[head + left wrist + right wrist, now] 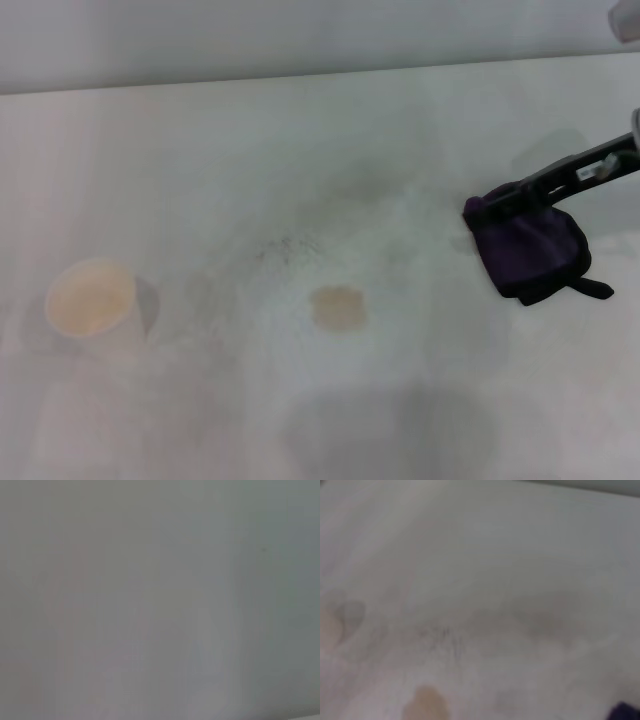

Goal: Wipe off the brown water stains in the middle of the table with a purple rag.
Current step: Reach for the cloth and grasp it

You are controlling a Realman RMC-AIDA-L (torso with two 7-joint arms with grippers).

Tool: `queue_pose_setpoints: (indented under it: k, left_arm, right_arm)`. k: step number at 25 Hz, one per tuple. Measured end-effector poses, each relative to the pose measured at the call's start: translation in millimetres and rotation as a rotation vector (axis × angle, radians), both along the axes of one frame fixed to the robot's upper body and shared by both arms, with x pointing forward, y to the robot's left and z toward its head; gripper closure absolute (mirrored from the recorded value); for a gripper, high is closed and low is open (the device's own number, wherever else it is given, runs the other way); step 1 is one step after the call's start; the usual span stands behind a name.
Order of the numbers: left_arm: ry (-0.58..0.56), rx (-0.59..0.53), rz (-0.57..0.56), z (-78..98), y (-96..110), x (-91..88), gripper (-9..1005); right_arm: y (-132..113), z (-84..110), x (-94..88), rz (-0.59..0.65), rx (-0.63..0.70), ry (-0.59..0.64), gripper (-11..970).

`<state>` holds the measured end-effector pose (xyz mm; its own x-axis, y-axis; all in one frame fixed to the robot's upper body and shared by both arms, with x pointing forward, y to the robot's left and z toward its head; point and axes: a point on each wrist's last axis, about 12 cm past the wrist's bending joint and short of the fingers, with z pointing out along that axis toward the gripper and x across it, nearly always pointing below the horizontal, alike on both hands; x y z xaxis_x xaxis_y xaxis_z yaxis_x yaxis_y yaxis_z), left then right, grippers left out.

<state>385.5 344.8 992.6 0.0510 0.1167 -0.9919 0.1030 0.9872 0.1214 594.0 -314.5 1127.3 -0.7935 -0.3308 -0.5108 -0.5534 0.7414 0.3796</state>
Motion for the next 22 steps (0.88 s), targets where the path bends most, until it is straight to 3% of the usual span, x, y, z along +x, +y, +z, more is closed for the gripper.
queue_pose_setpoints:
  k: [7,14,22]
  left_arm:
    - [-0.010,0.005,-0.005,1.7,0,4.9,102]
    - [-0.018,0.008,-0.012,3.0,-1,9.3,102]
    - [-0.023,0.011,-0.018,4.4,-2,16.6,102]
  right_arm:
    - [1,25.5,14.8,0.045,-0.163,0.042,99]
    - [20,20.2,24.0,0.059,-0.389,0.086,101]
    - [44,18.1,24.7,0.040,-0.474,0.103,102]
